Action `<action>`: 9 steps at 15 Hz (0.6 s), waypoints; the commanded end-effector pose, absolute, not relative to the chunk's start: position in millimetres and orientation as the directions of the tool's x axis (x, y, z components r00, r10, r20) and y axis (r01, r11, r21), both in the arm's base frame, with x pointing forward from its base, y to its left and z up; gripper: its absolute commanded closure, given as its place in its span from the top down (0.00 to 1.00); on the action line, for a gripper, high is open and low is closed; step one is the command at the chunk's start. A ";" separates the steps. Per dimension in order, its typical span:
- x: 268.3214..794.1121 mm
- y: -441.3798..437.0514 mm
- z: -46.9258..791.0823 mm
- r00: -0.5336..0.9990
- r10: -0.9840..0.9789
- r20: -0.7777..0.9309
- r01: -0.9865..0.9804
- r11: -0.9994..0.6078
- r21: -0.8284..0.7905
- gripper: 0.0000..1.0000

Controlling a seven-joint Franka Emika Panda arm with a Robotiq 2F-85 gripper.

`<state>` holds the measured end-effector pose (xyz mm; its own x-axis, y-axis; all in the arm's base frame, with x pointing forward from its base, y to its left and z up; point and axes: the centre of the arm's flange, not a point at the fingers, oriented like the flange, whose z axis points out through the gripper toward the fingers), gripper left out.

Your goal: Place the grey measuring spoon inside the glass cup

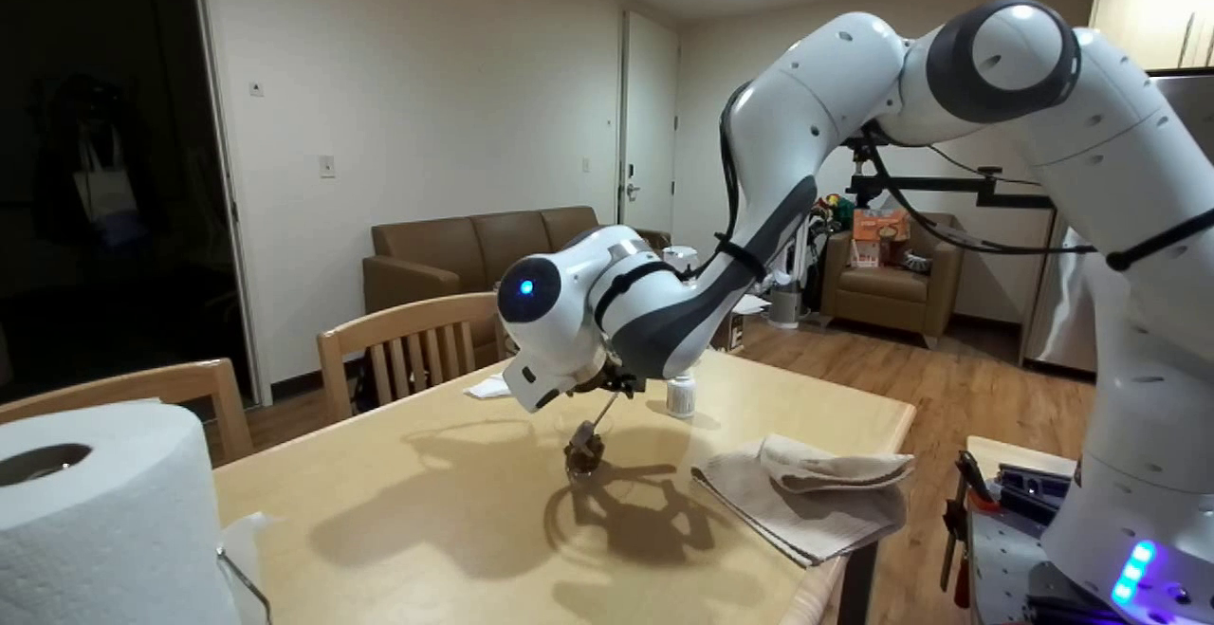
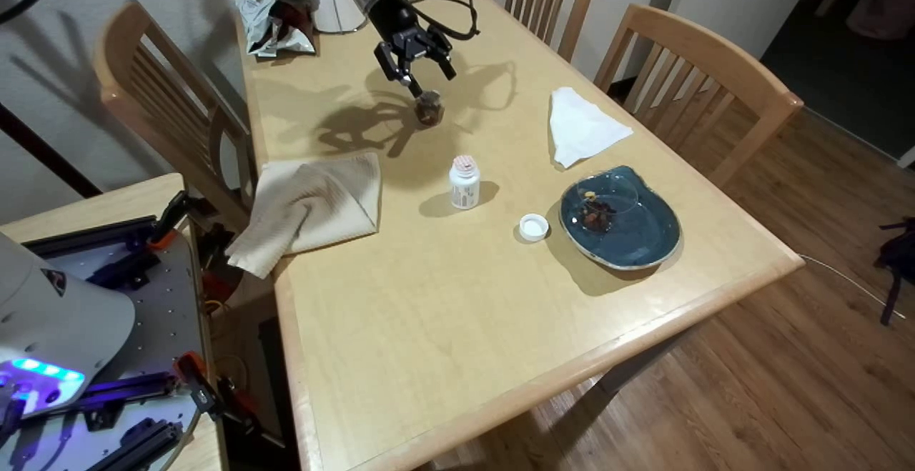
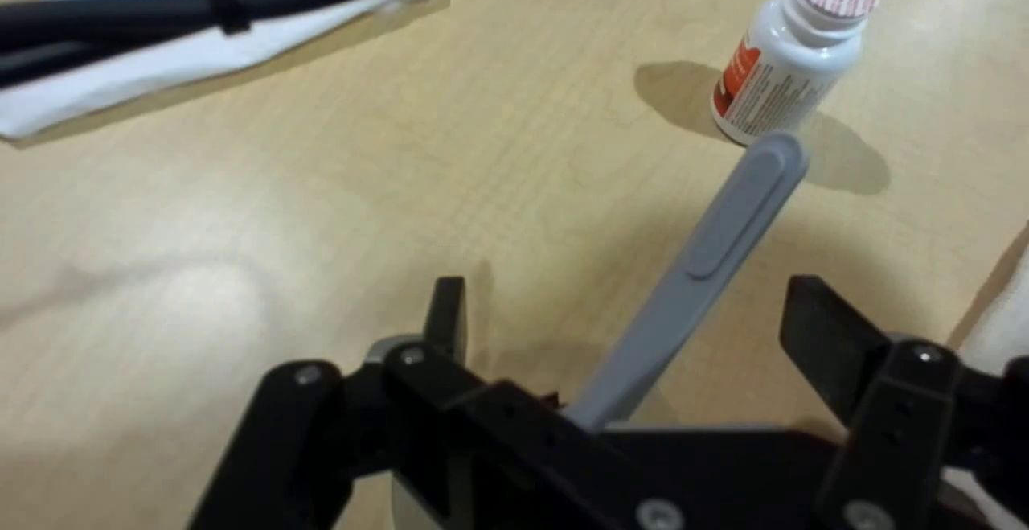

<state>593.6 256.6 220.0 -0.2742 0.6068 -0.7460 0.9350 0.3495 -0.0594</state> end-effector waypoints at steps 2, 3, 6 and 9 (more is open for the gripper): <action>587.4 272.1 268.2 -0.456 0.666 -0.591 0.882 0.426 -0.201 1.00; 587.8 275.2 274.0 -0.490 0.674 -0.553 0.867 0.440 -0.233 1.00; 588.5 278.2 288.9 -0.573 0.700 -0.426 0.819 0.477 -0.318 1.00; 588.1 272.4 296.9 -0.603 0.735 -0.311 0.789 0.491 -0.369 1.00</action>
